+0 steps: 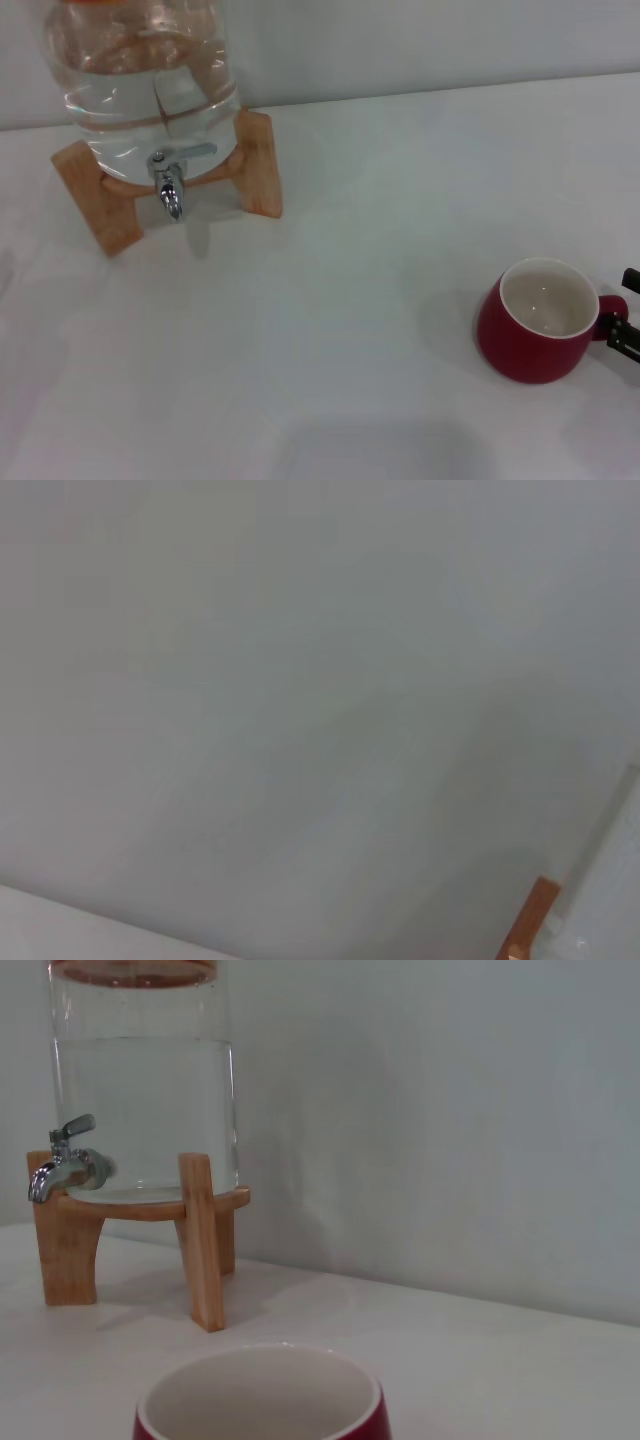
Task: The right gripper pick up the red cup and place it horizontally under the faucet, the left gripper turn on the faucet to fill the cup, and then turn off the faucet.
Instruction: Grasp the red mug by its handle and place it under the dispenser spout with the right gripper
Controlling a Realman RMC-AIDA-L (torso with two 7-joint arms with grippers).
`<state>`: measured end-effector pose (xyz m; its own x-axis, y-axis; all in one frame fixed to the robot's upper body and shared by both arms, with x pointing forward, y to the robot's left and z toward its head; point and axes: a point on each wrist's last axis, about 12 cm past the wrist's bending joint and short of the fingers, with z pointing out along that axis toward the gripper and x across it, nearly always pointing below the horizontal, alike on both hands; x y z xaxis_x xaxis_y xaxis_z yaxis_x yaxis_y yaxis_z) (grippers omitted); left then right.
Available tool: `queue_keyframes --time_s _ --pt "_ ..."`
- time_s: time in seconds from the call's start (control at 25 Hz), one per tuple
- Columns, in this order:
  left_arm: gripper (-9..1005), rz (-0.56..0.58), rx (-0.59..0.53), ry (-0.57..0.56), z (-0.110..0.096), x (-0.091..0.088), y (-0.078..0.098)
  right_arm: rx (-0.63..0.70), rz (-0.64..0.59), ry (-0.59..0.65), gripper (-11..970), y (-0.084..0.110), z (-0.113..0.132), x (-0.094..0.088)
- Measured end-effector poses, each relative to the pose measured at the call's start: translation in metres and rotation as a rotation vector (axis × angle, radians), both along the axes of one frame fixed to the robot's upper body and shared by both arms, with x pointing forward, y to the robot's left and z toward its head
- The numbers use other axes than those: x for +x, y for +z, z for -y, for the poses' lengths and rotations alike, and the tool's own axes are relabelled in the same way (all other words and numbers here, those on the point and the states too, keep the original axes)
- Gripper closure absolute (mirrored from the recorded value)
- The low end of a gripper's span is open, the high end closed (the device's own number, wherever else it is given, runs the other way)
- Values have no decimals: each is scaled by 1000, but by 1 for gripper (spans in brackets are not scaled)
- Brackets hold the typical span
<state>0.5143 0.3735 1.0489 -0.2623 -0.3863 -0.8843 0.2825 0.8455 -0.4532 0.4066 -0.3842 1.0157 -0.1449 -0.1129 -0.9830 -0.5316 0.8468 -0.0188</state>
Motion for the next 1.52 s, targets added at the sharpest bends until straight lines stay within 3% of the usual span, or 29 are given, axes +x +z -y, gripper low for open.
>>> queue_keyframes --time_s 0.36,0.6,0.68,0.92,1.52 --pt "274 2 -2 -2 1 1 0 2 3 5 344 0 -1 1" --pt "274 2 -5 -3 1 1 0 13 6 21 542 1 -6 7" --pt "274 1 -5 -2 1 1 0 17 8 24 732 1 -7 9" --pt "274 -2 -5 2 0 -1 -1 31 12 37 785 0 -14 13" --pt "274 -6 -3 6 0 -1 -2 26 95 44 800 1 -21 10"
